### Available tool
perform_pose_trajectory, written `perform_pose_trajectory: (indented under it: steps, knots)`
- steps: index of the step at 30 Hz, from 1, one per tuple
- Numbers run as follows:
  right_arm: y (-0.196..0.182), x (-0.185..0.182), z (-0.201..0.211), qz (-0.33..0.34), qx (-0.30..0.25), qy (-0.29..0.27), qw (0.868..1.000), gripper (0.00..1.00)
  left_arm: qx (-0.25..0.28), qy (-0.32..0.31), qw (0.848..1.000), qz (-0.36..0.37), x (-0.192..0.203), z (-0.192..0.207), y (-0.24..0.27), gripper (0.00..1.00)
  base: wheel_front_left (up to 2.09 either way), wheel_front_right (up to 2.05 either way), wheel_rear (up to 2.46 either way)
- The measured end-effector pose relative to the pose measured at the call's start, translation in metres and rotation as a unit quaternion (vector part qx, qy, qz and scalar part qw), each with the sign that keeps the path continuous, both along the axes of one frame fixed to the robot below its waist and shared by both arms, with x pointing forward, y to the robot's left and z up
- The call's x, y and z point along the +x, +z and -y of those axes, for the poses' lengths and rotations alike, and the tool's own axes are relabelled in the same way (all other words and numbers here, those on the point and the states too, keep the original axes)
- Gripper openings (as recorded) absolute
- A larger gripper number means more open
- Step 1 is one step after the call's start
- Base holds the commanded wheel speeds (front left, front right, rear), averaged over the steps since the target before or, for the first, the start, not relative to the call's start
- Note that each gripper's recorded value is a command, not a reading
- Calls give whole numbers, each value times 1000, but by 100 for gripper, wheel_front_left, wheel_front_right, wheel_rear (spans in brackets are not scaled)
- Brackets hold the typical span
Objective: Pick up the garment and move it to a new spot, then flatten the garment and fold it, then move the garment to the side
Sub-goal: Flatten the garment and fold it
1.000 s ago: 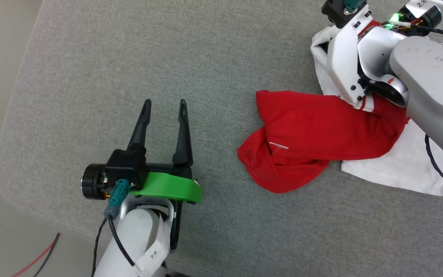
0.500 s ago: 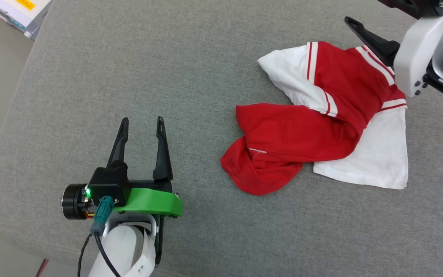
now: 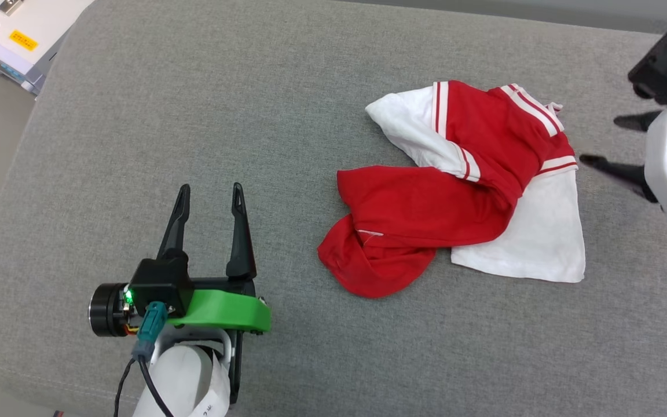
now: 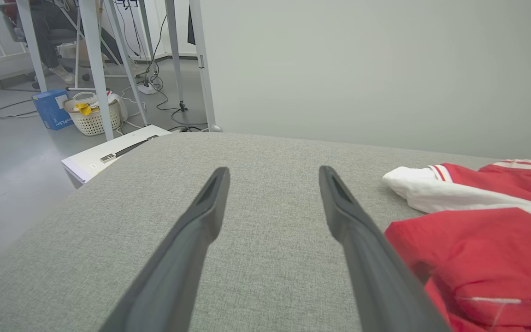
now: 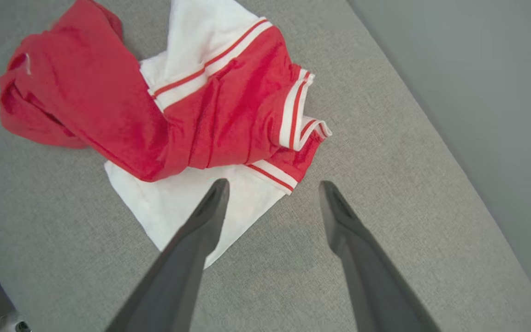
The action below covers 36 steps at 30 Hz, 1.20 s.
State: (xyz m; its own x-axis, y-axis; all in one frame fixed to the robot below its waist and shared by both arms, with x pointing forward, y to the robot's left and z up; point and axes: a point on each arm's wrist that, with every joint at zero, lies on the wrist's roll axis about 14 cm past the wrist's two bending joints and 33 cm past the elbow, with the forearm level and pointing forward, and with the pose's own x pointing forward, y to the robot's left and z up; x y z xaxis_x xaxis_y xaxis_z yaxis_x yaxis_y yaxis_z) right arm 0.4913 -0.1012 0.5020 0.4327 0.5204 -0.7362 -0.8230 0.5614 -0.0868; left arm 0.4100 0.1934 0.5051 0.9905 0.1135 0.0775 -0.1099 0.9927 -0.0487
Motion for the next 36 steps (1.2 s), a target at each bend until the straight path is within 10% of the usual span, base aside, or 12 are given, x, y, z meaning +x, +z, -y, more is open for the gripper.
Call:
perform_pose_trajectory:
  steps: [20,22,36]
  knots:
    - [-141,-67,22,-196,-128,12,972,100,1,9,999,-34,-1,-5,-22,100,0,0,0]
    - [-141,-67,22,-188,-127,12,974,0,1,9,999,-33,-1,-5,-22,100,0,0,0]
    - [-86,-62,41,-89,-30,-42,995,0,1,-2,1000,-11,-6,2,-6,100,0,0,0]
